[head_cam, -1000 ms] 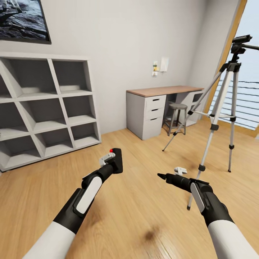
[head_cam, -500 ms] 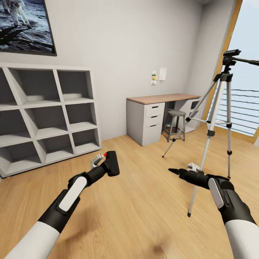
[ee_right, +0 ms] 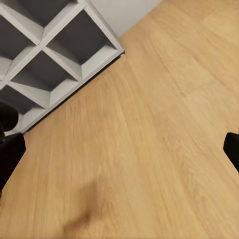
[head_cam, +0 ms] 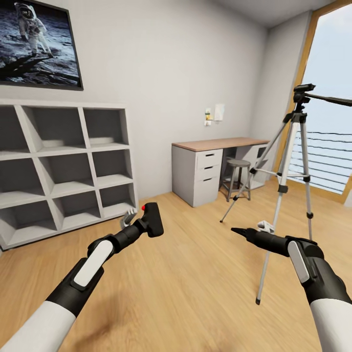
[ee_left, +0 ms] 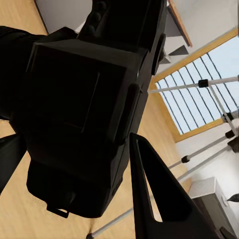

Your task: Attach the digital camera to the camera tripod in the bedroom.

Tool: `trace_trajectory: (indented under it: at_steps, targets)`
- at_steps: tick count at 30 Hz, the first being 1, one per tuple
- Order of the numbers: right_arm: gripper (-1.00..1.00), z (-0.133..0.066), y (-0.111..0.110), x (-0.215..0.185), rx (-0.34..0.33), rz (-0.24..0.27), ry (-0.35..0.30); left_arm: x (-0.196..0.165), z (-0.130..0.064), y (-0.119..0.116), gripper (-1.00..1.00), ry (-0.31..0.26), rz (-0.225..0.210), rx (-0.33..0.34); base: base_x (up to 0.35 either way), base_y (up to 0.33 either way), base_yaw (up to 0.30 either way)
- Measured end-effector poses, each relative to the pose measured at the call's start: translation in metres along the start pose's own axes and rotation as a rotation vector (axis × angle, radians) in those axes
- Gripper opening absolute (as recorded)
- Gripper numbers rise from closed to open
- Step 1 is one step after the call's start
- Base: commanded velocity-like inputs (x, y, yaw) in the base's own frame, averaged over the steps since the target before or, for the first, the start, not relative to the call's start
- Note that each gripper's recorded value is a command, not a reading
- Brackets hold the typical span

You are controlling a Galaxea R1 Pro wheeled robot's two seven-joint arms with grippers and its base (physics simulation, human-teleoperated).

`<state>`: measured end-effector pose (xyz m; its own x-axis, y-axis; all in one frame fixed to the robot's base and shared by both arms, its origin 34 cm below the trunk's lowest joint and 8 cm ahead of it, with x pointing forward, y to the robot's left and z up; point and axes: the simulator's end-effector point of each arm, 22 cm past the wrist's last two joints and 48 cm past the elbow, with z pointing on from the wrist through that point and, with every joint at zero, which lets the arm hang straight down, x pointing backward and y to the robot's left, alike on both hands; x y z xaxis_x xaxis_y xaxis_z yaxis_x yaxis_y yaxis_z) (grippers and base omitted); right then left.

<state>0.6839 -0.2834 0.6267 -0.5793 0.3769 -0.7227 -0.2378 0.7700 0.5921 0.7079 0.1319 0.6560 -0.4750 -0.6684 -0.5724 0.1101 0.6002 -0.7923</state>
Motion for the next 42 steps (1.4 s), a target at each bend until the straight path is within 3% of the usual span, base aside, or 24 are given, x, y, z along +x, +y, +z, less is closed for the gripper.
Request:
trace_trajectory:
  at_steps: [6, 42]
  targets:
    - [1.00, -0.007, 0.011, -0.009, -0.010, -0.013, -0.018, -0.008, -0.007, -0.012, -1.00, -0.015, 0.014, 0.013, 0.000, 0.000, 0.000]
    - [1.00, -0.019, 0.053, -0.078, -0.012, -0.008, -0.016, -0.063, -0.005, -0.074, -1.00, -0.014, 0.009, 0.017, 0.000, 0.000, 0.000]
